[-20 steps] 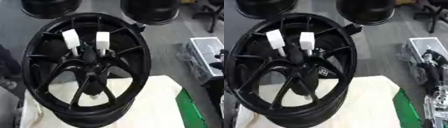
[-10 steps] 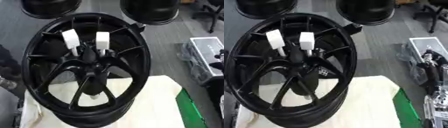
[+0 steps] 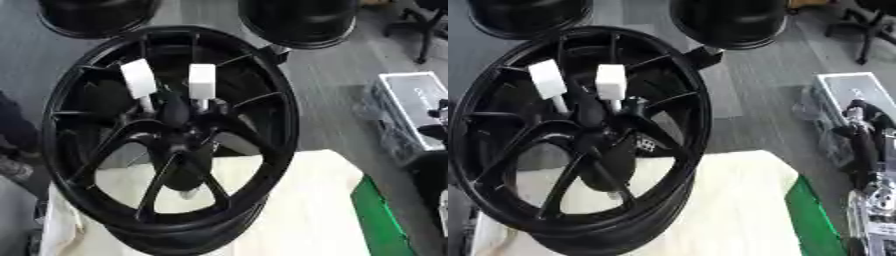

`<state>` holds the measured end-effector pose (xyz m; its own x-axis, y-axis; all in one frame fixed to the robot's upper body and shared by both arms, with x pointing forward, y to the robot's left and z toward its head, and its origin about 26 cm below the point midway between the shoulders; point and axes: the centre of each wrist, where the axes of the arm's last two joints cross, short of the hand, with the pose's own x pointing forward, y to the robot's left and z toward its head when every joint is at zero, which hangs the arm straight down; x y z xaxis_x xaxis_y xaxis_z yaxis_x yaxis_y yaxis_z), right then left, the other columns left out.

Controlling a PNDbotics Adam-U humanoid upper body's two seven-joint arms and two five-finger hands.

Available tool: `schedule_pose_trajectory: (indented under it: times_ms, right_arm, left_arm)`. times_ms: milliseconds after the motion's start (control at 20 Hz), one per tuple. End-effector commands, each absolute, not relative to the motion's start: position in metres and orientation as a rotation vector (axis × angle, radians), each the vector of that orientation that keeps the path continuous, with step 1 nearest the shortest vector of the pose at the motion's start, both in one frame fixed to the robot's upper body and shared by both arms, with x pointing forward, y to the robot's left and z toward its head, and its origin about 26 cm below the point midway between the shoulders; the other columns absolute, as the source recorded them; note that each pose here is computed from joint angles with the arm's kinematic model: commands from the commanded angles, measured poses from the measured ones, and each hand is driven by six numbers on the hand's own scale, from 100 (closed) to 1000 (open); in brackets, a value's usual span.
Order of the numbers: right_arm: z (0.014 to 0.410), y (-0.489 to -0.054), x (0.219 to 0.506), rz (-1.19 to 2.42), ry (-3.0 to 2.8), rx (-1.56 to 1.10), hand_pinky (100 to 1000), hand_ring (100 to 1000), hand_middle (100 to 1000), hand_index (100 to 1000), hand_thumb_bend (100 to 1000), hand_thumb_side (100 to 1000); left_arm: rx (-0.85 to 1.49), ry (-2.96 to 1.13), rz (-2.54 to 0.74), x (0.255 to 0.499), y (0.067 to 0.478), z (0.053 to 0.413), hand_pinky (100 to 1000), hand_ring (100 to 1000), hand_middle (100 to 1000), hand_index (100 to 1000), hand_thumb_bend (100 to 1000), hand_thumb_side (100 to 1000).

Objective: Pull the pin out of the wheel hub.

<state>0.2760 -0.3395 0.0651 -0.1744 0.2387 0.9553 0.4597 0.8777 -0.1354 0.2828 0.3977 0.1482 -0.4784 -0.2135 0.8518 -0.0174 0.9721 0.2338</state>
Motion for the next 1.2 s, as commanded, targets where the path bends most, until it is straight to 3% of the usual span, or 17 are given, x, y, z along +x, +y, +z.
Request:
schedule_pose_trajectory:
  times_ms: [50,200,400,550,750,1200]
  right_arm:
    - [0.074,-0.344,0.277,-0.187,-1.783,-0.56,667,507,617,762,100,670]
    - [0.074,-0.345,0.278,-0.173,-1.78,-0.563,668,507,618,763,100,671]
    - [0.075,-0.346,0.278,-0.147,-1.782,-0.563,668,507,618,763,100,669]
    - [0.075,-0.346,0.278,-0.126,-1.781,-0.559,668,507,618,763,100,669]
    - [0.076,-0.347,0.278,-0.114,-1.78,-0.563,668,507,618,763,100,670]
    - [0.076,-0.347,0.278,-0.096,-1.778,-0.561,668,507,619,763,100,673]
  left_arm:
    - [0.215,-2.181,-0.601,0.279,0.403,0.214,501,523,643,701,505,100]
    - [0.231,-2.115,-1.024,0.285,0.402,0.248,528,544,681,731,643,135]
    - [0.265,-1.902,-1.448,0.299,0.398,0.266,573,568,722,767,704,186]
    - [0.283,-1.768,-1.652,0.313,0.388,0.273,588,573,728,775,755,286]
    - [0.321,-1.697,-1.818,0.33,0.368,0.281,604,581,736,787,752,346]
    - [0.426,-1.595,-2.149,0.354,0.335,0.284,655,597,736,791,677,336]
